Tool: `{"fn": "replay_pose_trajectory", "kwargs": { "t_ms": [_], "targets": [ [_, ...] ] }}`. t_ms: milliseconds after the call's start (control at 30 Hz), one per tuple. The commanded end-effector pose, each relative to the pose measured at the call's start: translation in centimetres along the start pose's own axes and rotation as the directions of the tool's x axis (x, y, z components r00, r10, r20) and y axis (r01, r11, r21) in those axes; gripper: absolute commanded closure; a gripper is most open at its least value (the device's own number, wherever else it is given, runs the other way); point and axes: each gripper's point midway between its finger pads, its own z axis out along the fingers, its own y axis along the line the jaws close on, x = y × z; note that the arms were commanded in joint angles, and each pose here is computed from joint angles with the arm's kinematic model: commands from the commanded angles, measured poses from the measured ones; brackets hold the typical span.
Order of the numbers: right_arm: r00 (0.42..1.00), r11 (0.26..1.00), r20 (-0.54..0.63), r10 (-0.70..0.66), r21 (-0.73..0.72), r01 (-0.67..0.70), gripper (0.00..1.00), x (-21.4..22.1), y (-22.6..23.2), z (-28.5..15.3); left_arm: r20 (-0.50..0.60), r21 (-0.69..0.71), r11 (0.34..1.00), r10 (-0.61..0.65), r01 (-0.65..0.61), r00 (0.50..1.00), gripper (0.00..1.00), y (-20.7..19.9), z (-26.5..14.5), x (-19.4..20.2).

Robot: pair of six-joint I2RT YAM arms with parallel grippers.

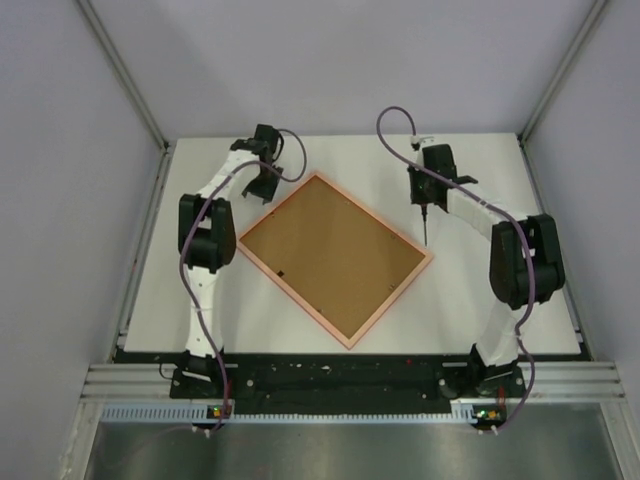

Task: Take the photo out of the frame
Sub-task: Adjust the photo frame at the center of the board.

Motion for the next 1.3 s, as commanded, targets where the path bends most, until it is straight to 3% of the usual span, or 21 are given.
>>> {"fn": "replay_pose_trajectory", "kwargs": {
  "t_ms": [0, 133, 267, 500, 700, 900, 1267],
  "targets": [
    [0.979, 0.996, 0.2, 0.028, 0.08, -0.045, 1.0, -6.5, -0.8, -3.2, 0.182, -0.057, 0.996, -0.051, 0.062, 0.982, 0.38, 3.3, -6.6, -4.3],
    [0.965, 0.986, 0.264, 0.002, 0.16, -0.046, 1.0, -9.2, -2.2, -2.9, 0.199, -0.089, 0.991, -0.077, 0.096, 0.977, 0.37, 5.6, -10.7, -2.2],
    [0.959, 0.98, 0.282, -0.013, 0.194, -0.044, 1.0, -10.4, -2.6, -1.6, 0.13, -0.134, 0.986, -0.078, 0.095, 0.988, 0.38, 6.8, -12.7, 3.1],
    [0.959, 0.982, 0.282, -0.006, 0.184, -0.048, 1.0, -10.5, -2.0, 0.1, -0.109, -0.164, 0.985, -0.078, 0.059, 0.991, 0.41, 6.0, -11.5, 13.2],
    [0.962, 0.984, 0.273, -0.019, 0.178, -0.031, 1.0, -9.9, -1.0, 1.2, -0.236, -0.113, 0.993, -0.059, 0.033, 0.97, 0.43, 4.3, -9.7, 17.7],
    [0.972, 0.988, 0.232, -0.027, 0.153, -0.009, 1.0, -7.5, -0.3, 1.6, -0.279, -0.118, 0.993, -0.039, 0.006, 0.96, 0.43, 3.9, -7.0, 17.6],
    [0.981, 0.993, 0.186, -0.059, 0.113, 0.038, 1.0, -4.6, 1.1, 0.4, -0.305, -0.139, 0.99, -0.035, -0.008, 0.952, 0.43, 3.8, -2.8, 13.0]
  ]
}}
